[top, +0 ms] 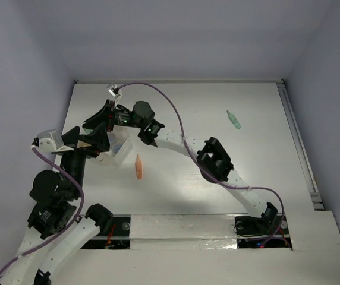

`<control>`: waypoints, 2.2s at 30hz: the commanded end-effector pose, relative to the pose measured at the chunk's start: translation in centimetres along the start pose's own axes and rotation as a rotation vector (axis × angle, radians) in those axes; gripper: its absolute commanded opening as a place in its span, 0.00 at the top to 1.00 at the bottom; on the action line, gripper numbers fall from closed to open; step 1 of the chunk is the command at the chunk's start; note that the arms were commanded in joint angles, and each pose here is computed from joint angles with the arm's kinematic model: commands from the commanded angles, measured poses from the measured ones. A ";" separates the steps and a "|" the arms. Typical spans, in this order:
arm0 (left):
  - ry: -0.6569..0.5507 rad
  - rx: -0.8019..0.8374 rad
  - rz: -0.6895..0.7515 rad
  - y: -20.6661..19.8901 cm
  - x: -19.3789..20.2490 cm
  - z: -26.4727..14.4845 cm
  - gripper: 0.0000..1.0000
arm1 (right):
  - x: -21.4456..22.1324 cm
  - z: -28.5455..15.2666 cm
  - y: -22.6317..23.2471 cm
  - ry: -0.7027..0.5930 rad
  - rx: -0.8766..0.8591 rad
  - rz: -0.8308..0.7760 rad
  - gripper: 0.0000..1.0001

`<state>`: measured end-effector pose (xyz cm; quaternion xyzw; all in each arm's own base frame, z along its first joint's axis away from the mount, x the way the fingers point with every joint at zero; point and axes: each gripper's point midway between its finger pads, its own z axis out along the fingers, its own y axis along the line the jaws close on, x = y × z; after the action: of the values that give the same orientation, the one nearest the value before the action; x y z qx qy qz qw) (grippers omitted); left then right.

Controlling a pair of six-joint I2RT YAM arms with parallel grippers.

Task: Sort the stationery into containers
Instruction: Place the pen in the storage box.

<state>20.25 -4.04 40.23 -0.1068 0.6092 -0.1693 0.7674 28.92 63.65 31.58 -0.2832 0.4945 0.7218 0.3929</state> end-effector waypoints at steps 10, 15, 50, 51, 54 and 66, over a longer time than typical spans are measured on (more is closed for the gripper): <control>-0.109 -0.061 -0.022 1.9 -3.0 -1.4 0.01 | -0.6 1.4 0.9 -0.018 -0.073 -0.074 1.00; -0.111 -0.054 -0.025 1.8 -3.1 -1.5 0.01 | -0.1 1.9 0.4 -0.037 -0.059 -0.095 1.00; -0.111 -0.051 -0.013 1.8 -2.7 -1.3 0.01 | 4.2 2.0 -1.8 -0.011 -0.014 -0.167 1.00; -0.110 -0.047 -0.011 1.7 -2.7 -1.3 0.01 | 4.3 1.9 -1.8 -0.007 -0.016 -0.168 1.00; -0.105 -0.045 -0.007 1.6 -2.5 -1.1 0.01 | 4.2 1.9 -1.8 -0.004 -0.016 -0.182 1.00; -0.102 -0.036 -0.006 1.4 -2.4 -1.0 0.01 | 3.9 1.5 -0.8 0.003 -0.032 -0.201 0.66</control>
<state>18.94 -1.50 40.86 -0.1342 0.5841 -0.1463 0.7870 28.64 67.34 22.77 -0.3301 0.5142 0.6718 0.4188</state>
